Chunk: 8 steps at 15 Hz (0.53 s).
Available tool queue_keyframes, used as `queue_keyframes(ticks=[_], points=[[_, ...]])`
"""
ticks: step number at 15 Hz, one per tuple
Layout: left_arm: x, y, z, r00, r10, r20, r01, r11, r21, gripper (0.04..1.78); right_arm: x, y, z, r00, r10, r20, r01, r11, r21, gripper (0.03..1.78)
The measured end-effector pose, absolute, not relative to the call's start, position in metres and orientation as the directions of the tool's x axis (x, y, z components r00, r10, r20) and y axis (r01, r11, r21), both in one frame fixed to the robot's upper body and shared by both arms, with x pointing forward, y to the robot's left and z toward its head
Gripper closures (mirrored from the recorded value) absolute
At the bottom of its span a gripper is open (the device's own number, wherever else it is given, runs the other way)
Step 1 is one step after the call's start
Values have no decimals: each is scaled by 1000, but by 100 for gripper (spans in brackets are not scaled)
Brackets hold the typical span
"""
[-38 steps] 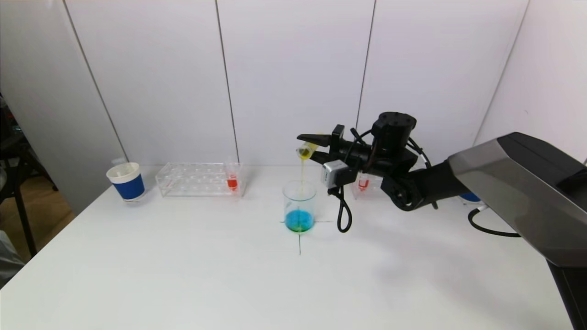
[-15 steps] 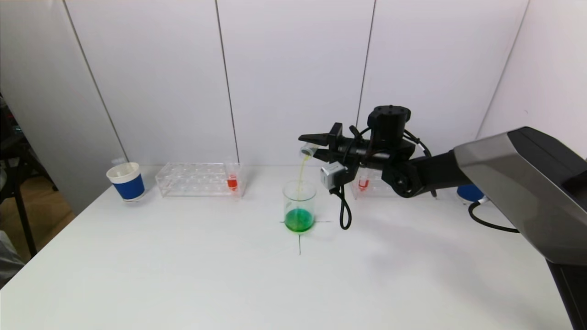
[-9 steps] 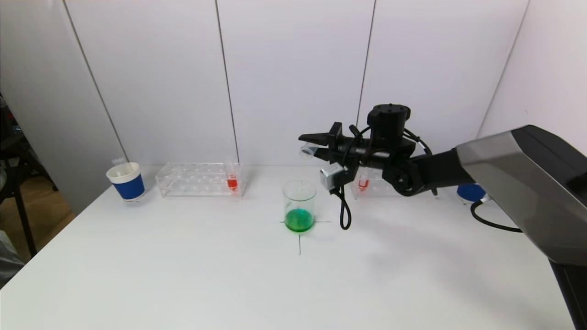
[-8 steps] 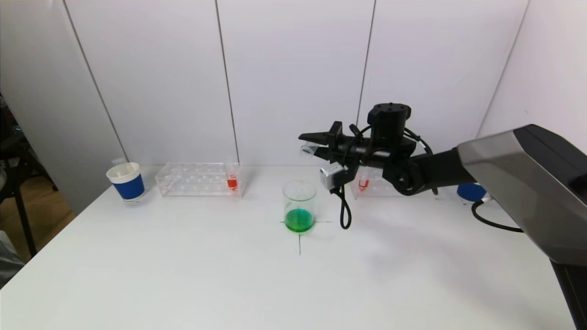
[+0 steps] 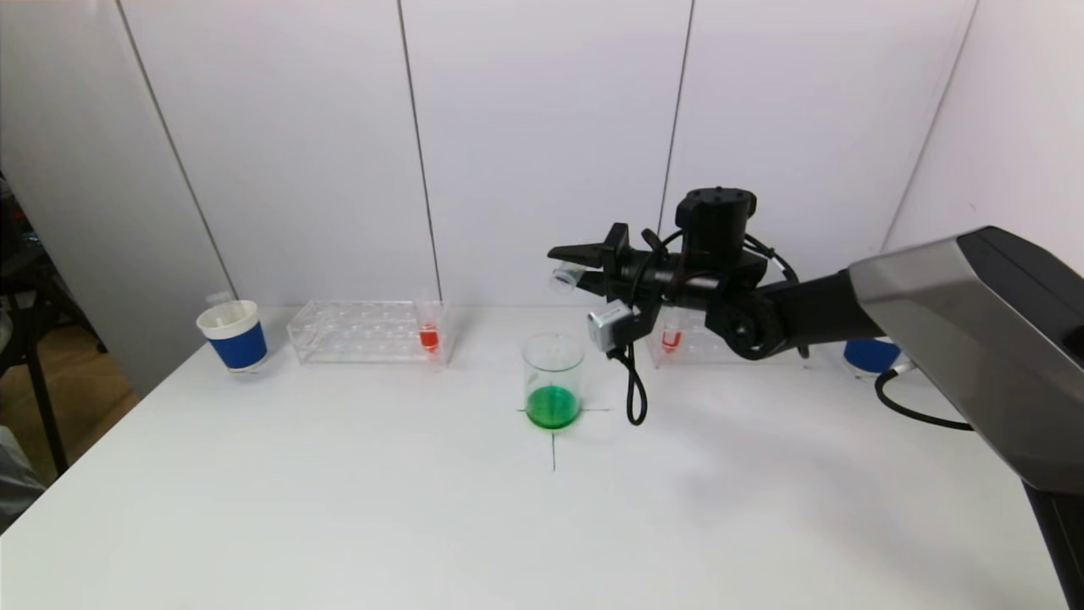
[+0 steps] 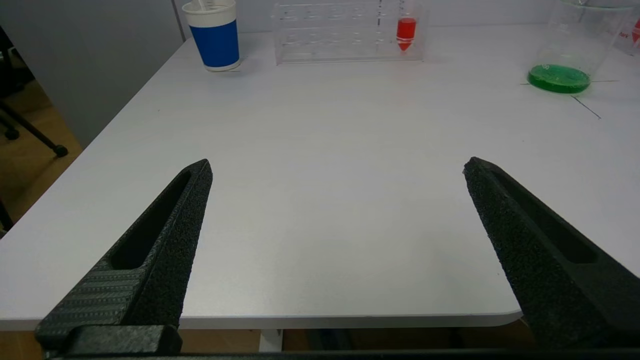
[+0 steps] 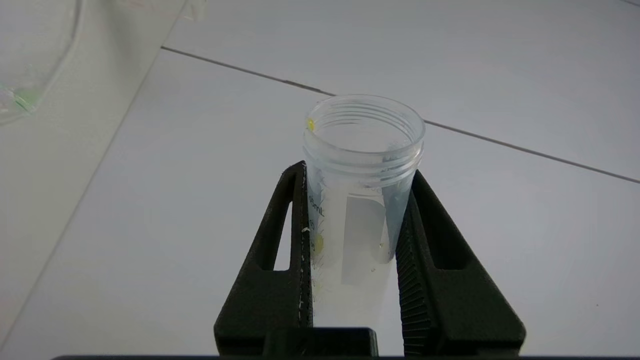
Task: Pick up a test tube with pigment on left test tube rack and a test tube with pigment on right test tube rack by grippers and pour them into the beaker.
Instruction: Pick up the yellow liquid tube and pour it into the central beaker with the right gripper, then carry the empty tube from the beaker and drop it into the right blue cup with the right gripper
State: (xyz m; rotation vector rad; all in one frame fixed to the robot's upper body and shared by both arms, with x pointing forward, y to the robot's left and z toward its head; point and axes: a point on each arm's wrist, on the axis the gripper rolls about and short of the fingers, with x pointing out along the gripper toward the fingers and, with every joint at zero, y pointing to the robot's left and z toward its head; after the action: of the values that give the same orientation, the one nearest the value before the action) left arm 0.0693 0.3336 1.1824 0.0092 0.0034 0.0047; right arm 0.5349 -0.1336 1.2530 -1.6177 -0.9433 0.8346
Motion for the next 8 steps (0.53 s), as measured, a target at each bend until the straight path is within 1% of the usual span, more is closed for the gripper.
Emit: queue_keyframes(ticks=[2, 6, 8], points=[[69, 334, 1182, 1000, 5, -3, -5, 1000, 9, 6, 533, -133, 1251, 444, 893, -73, 138, -149, -979, 128], [69, 334, 1182, 1000, 5, -3, -5, 1000, 9, 6, 528, -132, 1244, 463, 881, -100, -44, -90, -995, 128], [69, 334, 1182, 1000, 5, -3, -5, 1000, 9, 6, 528, -134, 1247, 510, 854, -102, -166, -19, -986, 128]])
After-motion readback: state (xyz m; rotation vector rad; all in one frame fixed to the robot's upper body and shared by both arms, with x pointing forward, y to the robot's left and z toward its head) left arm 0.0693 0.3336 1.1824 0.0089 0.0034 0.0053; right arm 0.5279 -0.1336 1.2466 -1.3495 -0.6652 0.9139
